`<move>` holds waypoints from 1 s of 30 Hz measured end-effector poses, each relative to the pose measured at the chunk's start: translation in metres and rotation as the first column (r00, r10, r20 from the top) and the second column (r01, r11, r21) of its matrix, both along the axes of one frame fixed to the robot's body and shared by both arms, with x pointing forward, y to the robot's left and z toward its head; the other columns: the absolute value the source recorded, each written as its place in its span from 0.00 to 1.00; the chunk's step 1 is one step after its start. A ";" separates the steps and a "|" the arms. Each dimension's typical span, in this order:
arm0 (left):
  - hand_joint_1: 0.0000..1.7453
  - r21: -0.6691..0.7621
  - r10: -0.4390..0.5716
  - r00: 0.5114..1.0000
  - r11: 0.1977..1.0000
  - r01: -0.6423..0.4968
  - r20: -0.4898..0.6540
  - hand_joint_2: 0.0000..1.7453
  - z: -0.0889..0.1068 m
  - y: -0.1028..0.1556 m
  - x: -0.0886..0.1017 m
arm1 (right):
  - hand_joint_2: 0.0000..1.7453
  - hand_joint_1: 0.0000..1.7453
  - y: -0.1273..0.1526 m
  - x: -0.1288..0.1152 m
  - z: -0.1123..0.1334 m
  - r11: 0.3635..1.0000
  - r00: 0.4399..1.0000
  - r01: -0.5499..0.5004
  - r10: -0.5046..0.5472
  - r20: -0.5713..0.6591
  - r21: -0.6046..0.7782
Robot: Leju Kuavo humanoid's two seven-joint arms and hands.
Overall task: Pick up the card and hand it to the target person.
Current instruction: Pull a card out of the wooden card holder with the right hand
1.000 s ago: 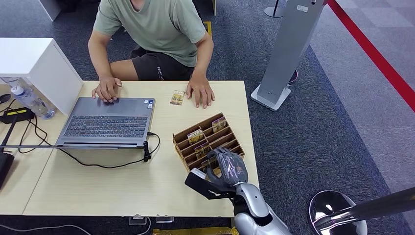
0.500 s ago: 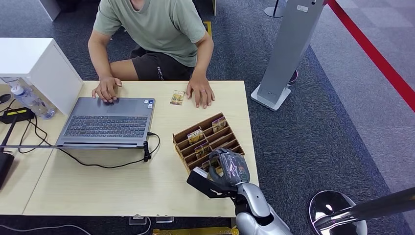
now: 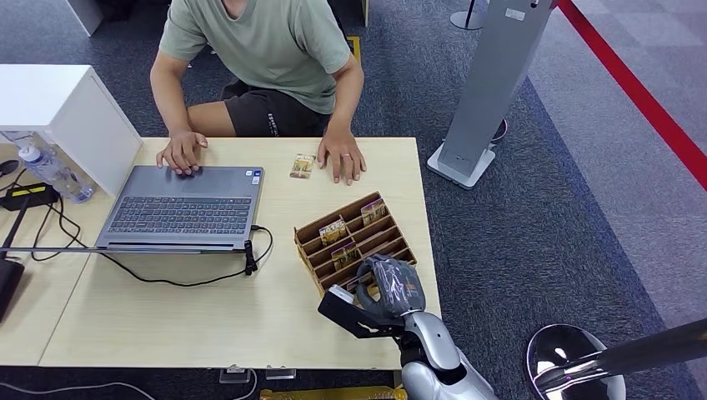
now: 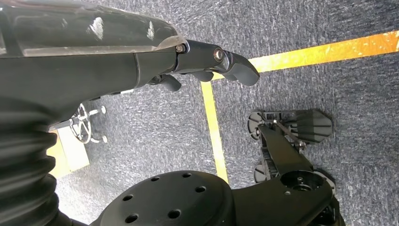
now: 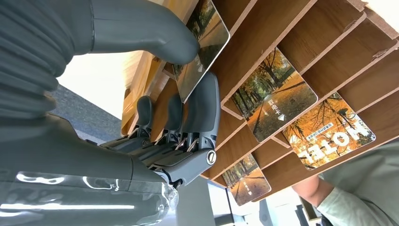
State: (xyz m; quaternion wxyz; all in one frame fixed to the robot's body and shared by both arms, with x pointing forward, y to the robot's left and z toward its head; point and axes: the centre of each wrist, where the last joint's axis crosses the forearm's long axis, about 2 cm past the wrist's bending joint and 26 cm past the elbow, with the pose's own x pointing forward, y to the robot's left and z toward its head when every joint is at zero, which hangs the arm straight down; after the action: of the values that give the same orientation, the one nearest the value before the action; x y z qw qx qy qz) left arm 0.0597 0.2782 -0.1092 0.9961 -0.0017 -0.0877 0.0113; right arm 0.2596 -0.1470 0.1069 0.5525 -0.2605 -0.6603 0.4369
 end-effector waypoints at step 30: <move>0.00 -0.010 -0.018 1.000 1.000 0.018 0.011 1.00 0.000 0.000 0.000 | 1.00 0.67 0.000 0.000 0.000 1.000 1.000 0.009 -0.009 -0.006 0.001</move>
State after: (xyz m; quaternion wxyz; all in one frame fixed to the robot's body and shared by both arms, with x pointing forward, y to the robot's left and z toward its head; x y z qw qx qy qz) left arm 0.0596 0.2779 -0.1092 0.9956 -0.0078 -0.0929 0.0029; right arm 0.2597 -0.1475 0.1068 0.5566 -0.2616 -0.6578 0.4348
